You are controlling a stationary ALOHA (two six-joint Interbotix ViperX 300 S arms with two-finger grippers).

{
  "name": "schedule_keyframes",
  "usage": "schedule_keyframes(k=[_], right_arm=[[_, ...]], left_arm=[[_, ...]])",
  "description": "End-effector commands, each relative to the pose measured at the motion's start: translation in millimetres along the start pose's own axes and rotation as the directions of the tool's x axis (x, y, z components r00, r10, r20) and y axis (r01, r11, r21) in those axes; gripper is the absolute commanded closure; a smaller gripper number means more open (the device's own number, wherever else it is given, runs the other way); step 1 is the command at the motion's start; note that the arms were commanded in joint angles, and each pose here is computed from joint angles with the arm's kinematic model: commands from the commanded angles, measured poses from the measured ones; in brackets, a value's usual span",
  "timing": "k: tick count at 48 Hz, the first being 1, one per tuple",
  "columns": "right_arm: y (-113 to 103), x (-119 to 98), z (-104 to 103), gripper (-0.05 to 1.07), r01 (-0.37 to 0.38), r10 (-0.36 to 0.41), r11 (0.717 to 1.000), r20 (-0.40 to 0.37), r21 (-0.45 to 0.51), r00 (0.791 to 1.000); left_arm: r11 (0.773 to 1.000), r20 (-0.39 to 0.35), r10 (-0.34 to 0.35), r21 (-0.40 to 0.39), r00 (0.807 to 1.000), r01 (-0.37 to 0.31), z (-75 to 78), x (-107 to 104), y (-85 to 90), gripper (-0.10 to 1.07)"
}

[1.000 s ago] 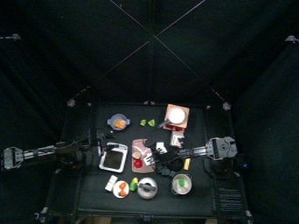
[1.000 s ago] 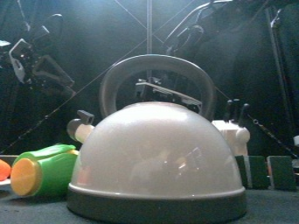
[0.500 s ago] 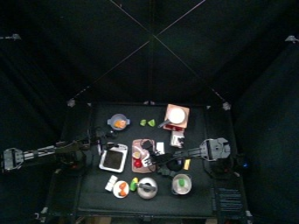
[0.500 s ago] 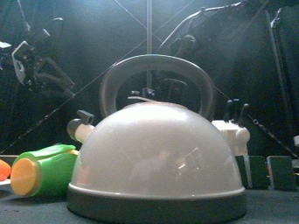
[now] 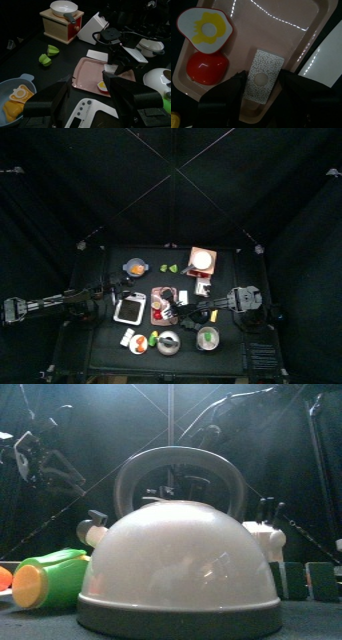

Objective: Grab rice

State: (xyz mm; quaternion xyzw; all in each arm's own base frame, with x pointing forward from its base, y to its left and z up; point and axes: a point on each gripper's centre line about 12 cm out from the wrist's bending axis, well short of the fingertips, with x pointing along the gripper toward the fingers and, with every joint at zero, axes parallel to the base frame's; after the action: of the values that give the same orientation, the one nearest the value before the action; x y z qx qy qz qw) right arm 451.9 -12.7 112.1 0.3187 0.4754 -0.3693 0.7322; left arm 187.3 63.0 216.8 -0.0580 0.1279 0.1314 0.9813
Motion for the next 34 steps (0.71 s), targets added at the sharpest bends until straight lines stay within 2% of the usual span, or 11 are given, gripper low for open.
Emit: schedule_keyframes(k=[1, 10, 22, 34], right_arm=[[8.6, -12.3, 9.2, 0.23, -0.037, 0.037, 0.999, 0.027, 0.005, 0.999], [9.7, -27.1, 13.8, 0.32, -0.046, 0.047, 0.998, 0.035, -0.037, 0.998], [8.9, -55.8, 22.0, 0.33, -0.082, 0.087, 0.994, 0.062, -0.078, 0.994], [10.2, -60.7, 24.8, 0.33, -0.09, 0.097, 0.991, 0.073, -0.096, 0.993]], left_arm=[[1.0, 0.014, 0.0, 0.001, 1.0, 0.0, 5.8, 0.7, 0.2, 0.1], [1.0, 0.014, -0.001, 0.002, 1.0, 0.001, 5.7, 0.7, -0.1, 0.1], [1.0, 0.016, -0.001, 0.002, 1.0, 0.001, 6.0, 0.5, -0.1, 0.1], [1.0, 0.017, -0.003, 0.002, 1.0, 0.003, 6.1, 0.5, -0.3, 0.1]])
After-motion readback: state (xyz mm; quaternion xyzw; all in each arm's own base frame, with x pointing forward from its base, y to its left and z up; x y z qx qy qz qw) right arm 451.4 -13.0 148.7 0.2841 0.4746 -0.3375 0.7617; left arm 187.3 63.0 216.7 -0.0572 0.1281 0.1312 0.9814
